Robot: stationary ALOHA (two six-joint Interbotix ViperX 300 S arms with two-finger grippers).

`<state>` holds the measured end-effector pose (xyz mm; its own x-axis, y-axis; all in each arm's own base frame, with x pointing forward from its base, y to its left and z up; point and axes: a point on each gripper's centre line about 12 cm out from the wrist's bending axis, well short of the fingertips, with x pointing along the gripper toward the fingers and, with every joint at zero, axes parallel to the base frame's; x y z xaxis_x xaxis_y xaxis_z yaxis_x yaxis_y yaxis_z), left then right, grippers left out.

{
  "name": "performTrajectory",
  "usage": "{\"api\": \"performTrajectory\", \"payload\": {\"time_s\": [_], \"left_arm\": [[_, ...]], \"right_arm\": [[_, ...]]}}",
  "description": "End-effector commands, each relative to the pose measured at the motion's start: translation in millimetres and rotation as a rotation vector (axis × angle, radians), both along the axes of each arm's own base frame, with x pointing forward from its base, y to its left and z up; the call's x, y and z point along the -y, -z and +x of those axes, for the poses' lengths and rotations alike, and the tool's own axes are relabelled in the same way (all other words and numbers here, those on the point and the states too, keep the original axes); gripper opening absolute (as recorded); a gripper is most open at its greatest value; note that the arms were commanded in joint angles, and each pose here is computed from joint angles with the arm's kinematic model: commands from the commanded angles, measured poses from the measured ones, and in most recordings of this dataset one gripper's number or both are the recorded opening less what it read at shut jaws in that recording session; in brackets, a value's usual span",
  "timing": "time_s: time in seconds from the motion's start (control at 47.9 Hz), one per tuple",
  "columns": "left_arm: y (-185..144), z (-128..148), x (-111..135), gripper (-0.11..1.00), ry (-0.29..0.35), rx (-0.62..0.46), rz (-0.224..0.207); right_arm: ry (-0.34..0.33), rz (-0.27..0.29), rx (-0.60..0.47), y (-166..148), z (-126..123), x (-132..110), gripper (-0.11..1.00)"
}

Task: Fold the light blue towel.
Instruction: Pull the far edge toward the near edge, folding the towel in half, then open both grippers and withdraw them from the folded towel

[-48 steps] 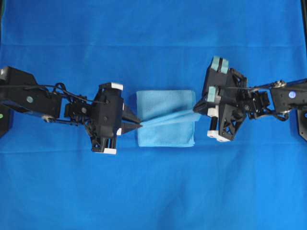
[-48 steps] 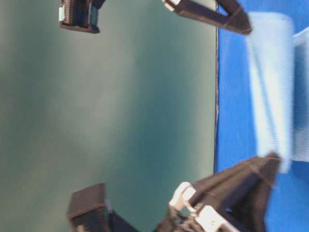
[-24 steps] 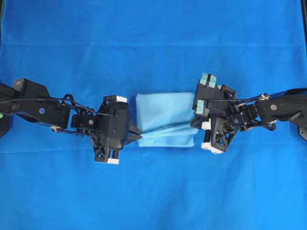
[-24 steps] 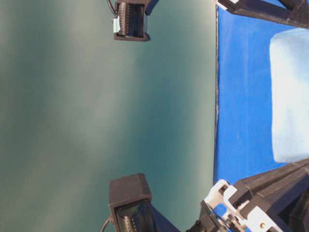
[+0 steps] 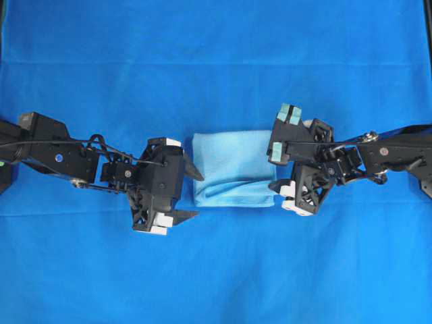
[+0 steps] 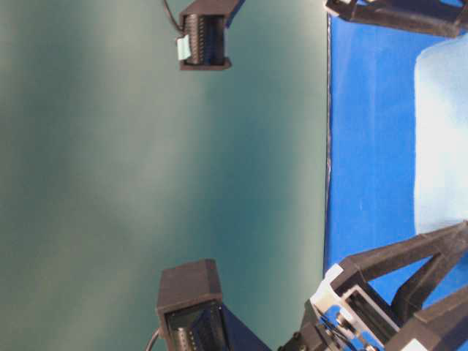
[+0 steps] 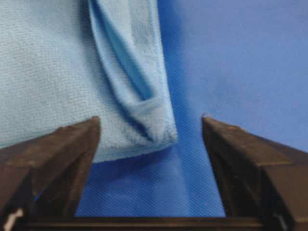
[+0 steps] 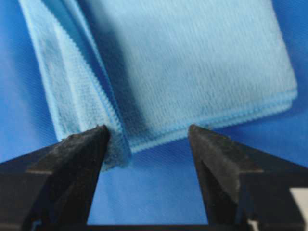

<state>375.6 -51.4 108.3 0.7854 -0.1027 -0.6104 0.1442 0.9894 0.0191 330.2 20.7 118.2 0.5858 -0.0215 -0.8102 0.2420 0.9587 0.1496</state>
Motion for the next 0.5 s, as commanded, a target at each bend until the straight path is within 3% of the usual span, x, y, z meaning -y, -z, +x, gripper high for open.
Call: {"api": "performTrajectory", "payload": {"time_s": [0.0,0.084,0.251,0.48], "left_arm": [[-22,5,2,0.78,0.003,0.047,-0.007],[-35,1,2,0.72,0.005,0.047,-0.009],[-64,-11,1,0.72,0.008,0.054,-0.009],[-109,-39,-4,0.72,0.013,0.145,-0.015]], "right_arm": [[-0.018,0.002,0.065,-21,8,-6,0.65],[-0.034,-0.004,0.099,-36,7,-10,0.66],[-0.051,-0.023,0.159,-75,-3,-19,0.66],[-0.031,-0.081,0.217,-119,-34,-10,0.65]]}}
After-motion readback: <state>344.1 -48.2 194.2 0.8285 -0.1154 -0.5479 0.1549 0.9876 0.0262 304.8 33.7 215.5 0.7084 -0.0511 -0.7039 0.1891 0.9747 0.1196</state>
